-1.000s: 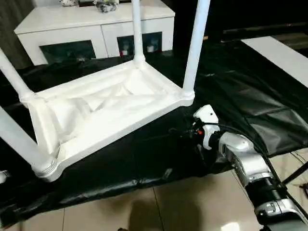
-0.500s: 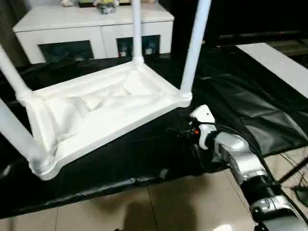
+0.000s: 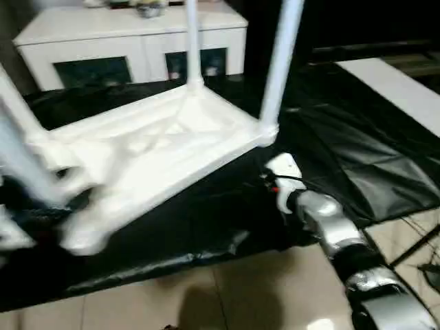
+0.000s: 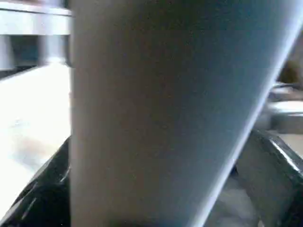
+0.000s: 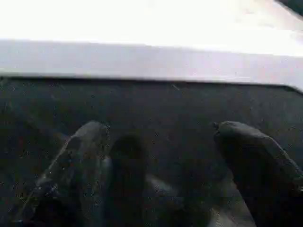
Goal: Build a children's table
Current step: Rotate table base
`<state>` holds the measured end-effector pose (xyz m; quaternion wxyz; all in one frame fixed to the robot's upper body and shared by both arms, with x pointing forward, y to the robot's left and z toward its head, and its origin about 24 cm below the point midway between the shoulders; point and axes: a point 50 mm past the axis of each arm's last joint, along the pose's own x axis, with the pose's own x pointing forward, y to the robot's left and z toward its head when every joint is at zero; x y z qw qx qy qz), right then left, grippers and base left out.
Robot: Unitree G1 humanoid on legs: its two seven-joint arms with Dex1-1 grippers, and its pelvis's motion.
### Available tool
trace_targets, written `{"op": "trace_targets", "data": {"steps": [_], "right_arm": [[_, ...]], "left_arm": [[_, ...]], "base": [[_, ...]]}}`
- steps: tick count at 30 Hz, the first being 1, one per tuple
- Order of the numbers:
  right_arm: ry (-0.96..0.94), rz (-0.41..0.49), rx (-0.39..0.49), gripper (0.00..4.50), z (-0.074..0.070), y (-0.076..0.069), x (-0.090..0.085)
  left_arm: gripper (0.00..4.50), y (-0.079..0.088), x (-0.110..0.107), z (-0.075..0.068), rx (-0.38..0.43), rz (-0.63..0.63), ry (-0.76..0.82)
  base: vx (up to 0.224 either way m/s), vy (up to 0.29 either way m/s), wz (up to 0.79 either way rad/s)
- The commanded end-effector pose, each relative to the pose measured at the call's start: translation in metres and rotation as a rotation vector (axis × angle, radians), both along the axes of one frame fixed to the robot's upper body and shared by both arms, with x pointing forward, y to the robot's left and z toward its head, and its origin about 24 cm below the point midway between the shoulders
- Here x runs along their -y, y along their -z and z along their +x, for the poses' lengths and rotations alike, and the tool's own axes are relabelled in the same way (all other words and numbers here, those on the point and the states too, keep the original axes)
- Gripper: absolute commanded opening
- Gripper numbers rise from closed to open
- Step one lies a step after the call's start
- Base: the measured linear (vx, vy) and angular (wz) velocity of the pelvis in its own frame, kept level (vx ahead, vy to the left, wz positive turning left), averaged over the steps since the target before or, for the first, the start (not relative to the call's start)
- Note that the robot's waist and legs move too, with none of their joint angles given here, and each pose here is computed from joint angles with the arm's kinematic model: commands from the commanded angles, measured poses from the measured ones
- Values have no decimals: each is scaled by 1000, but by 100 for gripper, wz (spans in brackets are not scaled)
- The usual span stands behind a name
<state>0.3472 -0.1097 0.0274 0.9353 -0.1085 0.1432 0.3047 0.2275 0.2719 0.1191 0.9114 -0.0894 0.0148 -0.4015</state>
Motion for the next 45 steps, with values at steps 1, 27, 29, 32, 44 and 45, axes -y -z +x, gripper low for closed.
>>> {"op": "trace_targets", "data": {"steps": [1,27,29,32,44,45], "right_arm": [[41,-37,17,404,6,-3,7],[-268,62,-20,404,-9,3,-57],[-295,68,-21,404,-11,4,-59],[-339,80,-25,404,-14,4,-63],[-335,79,-24,404,-15,6,-58],[-335,79,-24,404,-15,6,-58]], "left_arm": [[439,-14,29,1,21,-35,182],[439,-37,168,40,157,-33,677],[439,-38,175,43,167,-40,689],[439,-39,186,48,192,-28,710],[439,-37,216,74,273,-5,647],[439,-37,216,74,273,-5,646]], "base": [[0,0,0],[0,0,0],[0,0,0],[0,0,0],[0,0,0],[0,0,0]]}}
